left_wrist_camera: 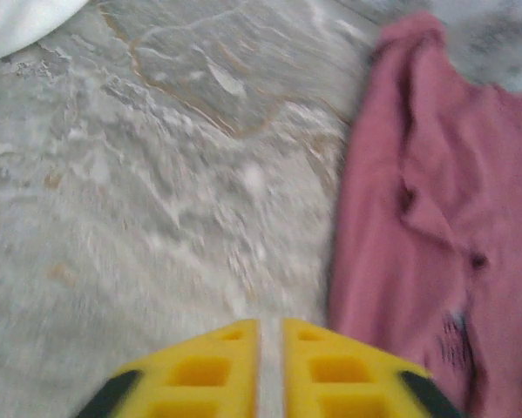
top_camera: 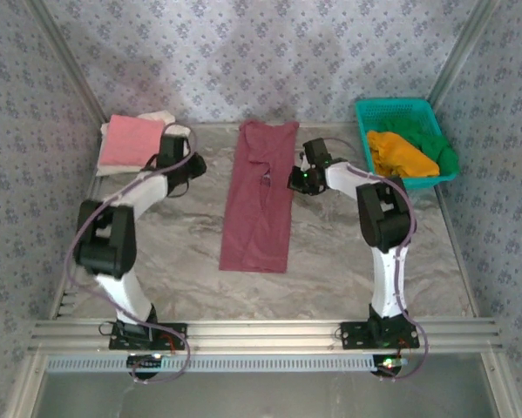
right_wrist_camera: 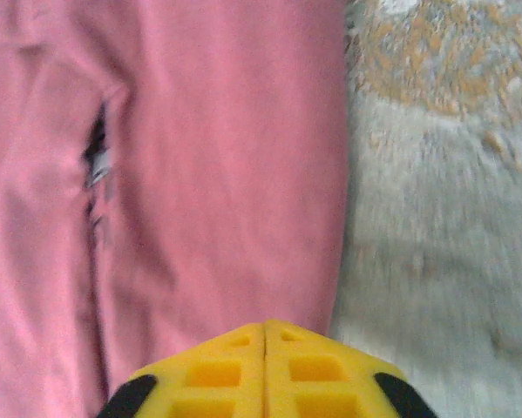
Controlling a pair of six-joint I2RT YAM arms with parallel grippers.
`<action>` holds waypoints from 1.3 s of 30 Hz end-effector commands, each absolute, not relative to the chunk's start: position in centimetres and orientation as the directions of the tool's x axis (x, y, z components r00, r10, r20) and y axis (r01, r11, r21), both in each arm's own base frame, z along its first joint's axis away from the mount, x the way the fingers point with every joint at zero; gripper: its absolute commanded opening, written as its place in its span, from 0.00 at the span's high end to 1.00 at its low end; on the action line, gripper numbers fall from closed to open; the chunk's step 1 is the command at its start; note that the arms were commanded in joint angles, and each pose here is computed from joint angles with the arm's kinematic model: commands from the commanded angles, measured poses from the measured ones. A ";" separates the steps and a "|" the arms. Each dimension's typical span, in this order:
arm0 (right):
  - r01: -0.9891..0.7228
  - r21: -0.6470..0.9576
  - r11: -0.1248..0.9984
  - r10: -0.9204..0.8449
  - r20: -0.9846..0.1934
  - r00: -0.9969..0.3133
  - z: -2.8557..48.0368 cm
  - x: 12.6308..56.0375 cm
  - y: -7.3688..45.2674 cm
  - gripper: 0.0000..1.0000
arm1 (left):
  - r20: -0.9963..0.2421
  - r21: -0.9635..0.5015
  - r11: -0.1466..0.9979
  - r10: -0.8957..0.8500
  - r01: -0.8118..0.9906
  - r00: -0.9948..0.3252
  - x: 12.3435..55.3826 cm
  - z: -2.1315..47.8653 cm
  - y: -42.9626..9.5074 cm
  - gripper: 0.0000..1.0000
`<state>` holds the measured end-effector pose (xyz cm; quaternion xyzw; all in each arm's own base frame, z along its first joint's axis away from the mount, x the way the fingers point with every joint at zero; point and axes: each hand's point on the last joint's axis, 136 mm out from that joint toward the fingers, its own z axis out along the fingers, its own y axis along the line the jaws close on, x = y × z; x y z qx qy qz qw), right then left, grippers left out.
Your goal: Fold and stack the t-shirts
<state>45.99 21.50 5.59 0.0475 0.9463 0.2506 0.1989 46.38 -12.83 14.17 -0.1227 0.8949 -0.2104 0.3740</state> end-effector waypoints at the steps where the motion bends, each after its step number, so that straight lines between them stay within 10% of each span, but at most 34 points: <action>1: -0.138 0.520 0.843 0.130 -0.445 -0.886 12.9 41.3 22.0 0.84 | -0.683 -0.492 0.870 -0.359 0.037 -0.636 41.1 17.7 -13.8 0.70; 9: -0.206 0.582 0.787 0.090 -0.438 -0.895 10.5 26.6 22.2 0.58 | -0.505 -0.587 0.808 -0.315 0.051 -0.803 28.5 13.1 -14.7 0.03; 39: -0.045 0.718 0.695 0.065 -0.125 -0.990 3.9 21.5 26.1 0.49 | -0.141 -0.668 0.743 -0.179 -0.040 -0.974 21.0 3.6 -21.5 0.22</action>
